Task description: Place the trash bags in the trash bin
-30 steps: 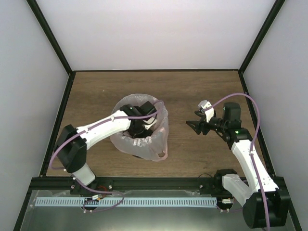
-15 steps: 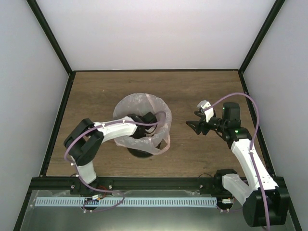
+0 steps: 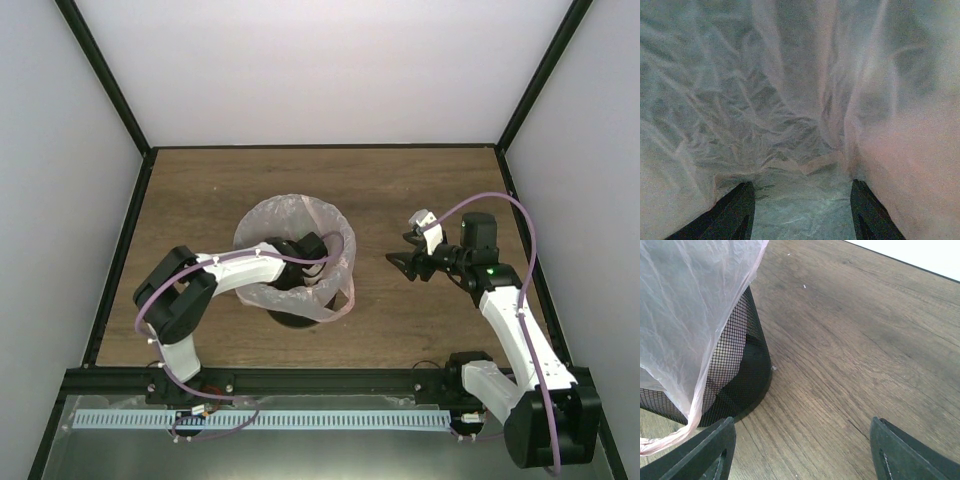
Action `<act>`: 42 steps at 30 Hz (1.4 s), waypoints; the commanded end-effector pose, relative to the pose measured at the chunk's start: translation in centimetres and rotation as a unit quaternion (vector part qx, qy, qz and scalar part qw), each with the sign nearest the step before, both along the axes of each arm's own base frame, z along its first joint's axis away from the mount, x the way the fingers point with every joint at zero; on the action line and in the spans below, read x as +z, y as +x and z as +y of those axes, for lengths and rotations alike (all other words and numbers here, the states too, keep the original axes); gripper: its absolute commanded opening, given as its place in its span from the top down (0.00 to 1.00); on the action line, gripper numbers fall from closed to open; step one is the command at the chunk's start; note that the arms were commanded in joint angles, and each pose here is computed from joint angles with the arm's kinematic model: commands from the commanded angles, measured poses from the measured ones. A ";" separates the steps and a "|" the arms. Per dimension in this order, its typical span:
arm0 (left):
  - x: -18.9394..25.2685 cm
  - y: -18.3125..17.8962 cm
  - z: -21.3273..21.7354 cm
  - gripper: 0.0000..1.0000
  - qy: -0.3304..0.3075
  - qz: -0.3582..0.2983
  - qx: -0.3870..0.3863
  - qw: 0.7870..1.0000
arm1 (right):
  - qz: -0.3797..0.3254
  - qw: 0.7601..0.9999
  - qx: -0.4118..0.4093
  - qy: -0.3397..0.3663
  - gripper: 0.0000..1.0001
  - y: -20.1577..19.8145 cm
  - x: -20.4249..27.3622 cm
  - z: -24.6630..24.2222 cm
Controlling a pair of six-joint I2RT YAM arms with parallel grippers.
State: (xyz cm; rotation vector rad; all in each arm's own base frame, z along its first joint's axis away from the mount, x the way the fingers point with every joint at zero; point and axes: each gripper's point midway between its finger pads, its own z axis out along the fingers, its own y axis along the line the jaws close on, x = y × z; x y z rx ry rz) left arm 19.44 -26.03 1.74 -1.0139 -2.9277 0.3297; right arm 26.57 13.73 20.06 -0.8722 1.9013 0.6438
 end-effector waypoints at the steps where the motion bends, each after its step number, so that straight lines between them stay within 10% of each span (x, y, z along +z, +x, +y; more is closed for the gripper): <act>1: -0.1 0.2 -0.2 0.45 -0.003 -0.007 0.006 1.000 | 0.005 1.000 0.006 0.002 0.25 -0.2 -0.2 0.1; 24: 9.0 4.1 -2.4 0.44 -0.068 -0.113 0.042 0.990 | 0.009 1.000 0.010 0.002 0.25 -0.2 -0.5 0.2; 28: 10.5 6.4 -5.0 0.43 -0.154 -0.179 0.056 0.970 | 0.009 1.000 0.012 0.001 0.25 -0.2 -0.5 0.2; 42: 3.3 6.9 -5.5 0.44 -0.126 -0.181 0.064 0.973 | 0.016 1.000 0.011 -0.004 0.25 -0.2 -1.0 0.2</act>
